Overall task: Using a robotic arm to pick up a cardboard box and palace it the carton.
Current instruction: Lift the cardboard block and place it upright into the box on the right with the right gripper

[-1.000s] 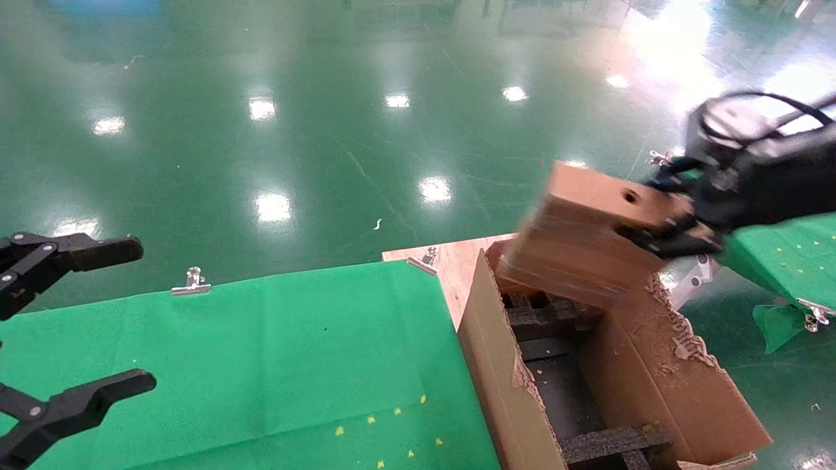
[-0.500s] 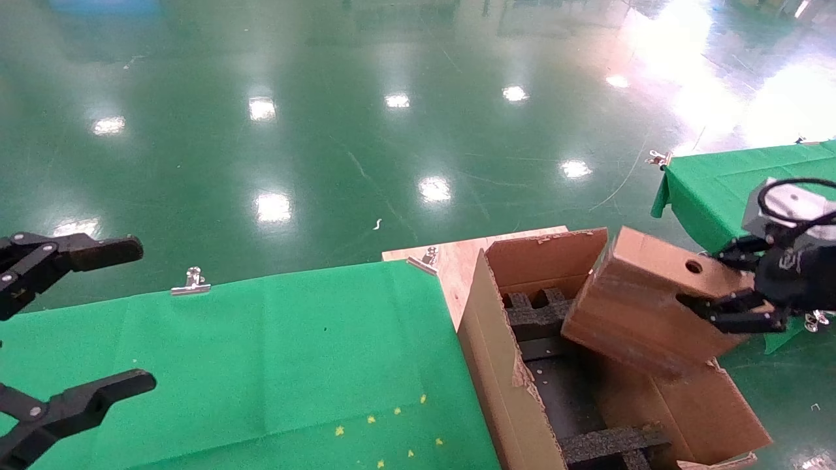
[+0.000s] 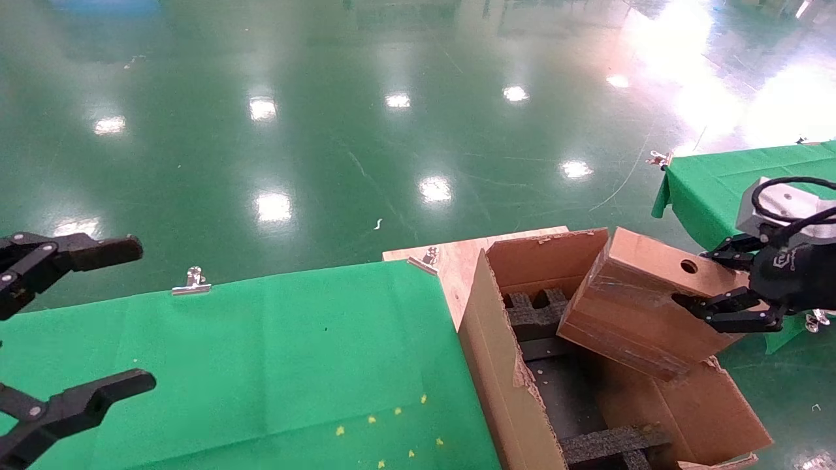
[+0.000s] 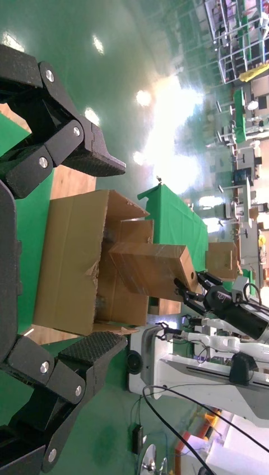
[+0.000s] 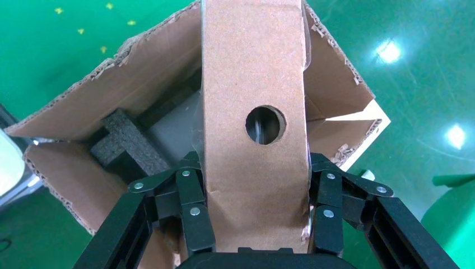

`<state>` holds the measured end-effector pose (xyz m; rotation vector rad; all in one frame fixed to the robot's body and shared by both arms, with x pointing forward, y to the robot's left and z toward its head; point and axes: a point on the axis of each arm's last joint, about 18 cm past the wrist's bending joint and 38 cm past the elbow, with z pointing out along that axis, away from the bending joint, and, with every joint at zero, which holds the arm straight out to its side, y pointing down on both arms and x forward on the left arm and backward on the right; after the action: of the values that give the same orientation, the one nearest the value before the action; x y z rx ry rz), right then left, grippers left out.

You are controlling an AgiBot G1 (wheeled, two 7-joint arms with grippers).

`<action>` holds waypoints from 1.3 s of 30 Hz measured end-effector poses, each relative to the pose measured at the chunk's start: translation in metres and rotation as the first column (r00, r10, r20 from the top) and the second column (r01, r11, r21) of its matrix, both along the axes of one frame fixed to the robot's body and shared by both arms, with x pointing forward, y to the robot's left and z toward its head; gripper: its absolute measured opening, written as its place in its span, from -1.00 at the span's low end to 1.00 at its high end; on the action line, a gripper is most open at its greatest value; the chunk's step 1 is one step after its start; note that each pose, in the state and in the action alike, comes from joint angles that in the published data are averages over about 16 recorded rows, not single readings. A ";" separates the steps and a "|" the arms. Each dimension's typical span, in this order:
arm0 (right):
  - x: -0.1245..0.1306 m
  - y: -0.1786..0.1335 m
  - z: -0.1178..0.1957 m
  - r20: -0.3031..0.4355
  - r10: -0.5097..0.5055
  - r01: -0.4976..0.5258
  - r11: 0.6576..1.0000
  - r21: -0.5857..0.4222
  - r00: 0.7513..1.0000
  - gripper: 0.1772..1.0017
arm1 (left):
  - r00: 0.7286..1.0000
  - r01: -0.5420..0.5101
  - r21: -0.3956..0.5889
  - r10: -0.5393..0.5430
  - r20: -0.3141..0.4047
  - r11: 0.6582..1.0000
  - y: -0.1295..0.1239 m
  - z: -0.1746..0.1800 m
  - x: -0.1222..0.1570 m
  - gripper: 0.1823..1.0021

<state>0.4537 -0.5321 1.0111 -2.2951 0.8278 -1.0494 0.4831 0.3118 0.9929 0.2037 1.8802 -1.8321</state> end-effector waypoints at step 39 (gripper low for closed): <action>0.059 -0.008 -0.083 -0.150 -0.590 0.597 0.706 0.382 0.793 -0.61 | 1.000 0.000 0.000 0.000 0.000 1.000 0.000 0.000 0.000 1.00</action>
<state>0.5127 -0.5401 0.9281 -1.6958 1.6991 -0.9720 0.4831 0.3118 0.9929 0.2036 1.8802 -1.8321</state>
